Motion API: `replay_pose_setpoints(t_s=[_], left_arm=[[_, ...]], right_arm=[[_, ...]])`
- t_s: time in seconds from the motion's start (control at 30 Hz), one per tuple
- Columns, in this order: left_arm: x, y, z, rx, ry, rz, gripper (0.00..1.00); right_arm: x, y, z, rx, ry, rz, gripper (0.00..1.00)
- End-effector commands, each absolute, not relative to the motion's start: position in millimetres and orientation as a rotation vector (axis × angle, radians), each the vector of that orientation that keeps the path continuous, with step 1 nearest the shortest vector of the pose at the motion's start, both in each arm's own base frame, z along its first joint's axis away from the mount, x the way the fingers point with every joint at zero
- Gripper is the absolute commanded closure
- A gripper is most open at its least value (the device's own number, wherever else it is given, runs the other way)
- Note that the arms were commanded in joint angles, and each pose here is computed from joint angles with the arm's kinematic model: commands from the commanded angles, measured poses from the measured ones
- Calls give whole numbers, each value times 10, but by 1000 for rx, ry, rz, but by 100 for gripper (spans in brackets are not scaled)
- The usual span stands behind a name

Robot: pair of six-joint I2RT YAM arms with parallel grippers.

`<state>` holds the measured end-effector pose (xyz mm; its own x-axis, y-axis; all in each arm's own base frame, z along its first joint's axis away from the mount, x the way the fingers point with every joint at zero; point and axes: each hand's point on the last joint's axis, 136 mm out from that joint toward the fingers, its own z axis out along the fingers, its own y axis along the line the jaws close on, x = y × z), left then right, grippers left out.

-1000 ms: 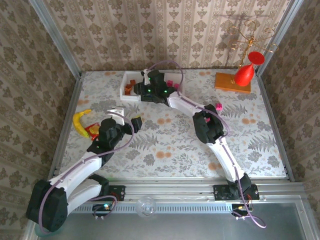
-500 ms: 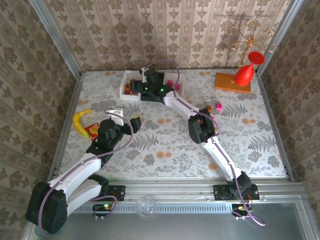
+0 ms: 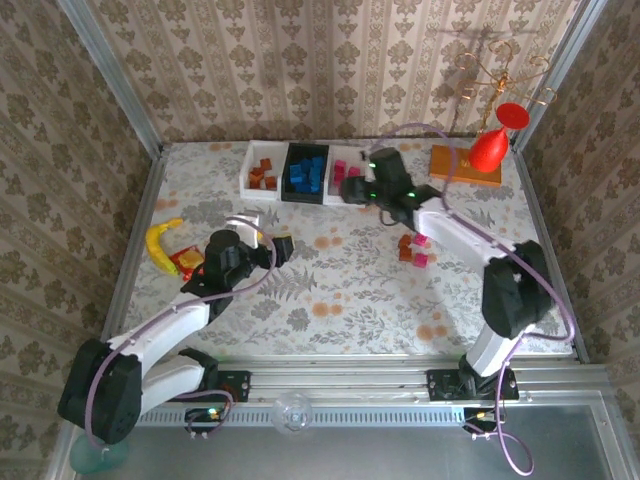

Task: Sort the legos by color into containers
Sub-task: Move the container to the top-center of the table.

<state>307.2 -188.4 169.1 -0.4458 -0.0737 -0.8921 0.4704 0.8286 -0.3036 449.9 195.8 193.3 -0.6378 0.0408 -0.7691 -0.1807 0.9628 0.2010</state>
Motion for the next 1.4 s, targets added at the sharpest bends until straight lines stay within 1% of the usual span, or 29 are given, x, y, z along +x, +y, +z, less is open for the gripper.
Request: replay_pose_setpoints(t_s=[0.0,0.13,0.3,0.33,0.6,0.8,0.9,1.03,1.2,1.37], left_arm=[[3126,-1984,1753,339,1946,-649,16],[3334,-2070,1614,335,2045,-622,16],[3826,-2428,1604,343,2140,-669,21],[3933,-2509,1637,345,2139,-682,22],[4797,-2989,1313,360,2220,-664,32],[5162,-3208,1114,377,2252,-659,34],[5213,-3345,1070,402,2251,-703,34],[5175,-3566,1081,457,2238,-766,34],[4981,-3869,1136,516,2215,-851,34],[4857,-3975,1210,533,2196,-871,33]], right_arm=[[4303,1495,1413,6,2374,209,24],[4379,1641,1414,24,2341,318,23],[4518,1725,1418,103,2263,408,23],[4511,1723,1406,109,2260,412,23],[4384,1538,1437,115,2244,359,22],[4254,1391,1446,118,2245,335,22],[4194,1288,1411,133,2251,307,22],[4148,1084,1308,196,2270,246,22],[4160,769,1196,298,2325,154,22],[4184,575,1050,339,2412,60,22]])
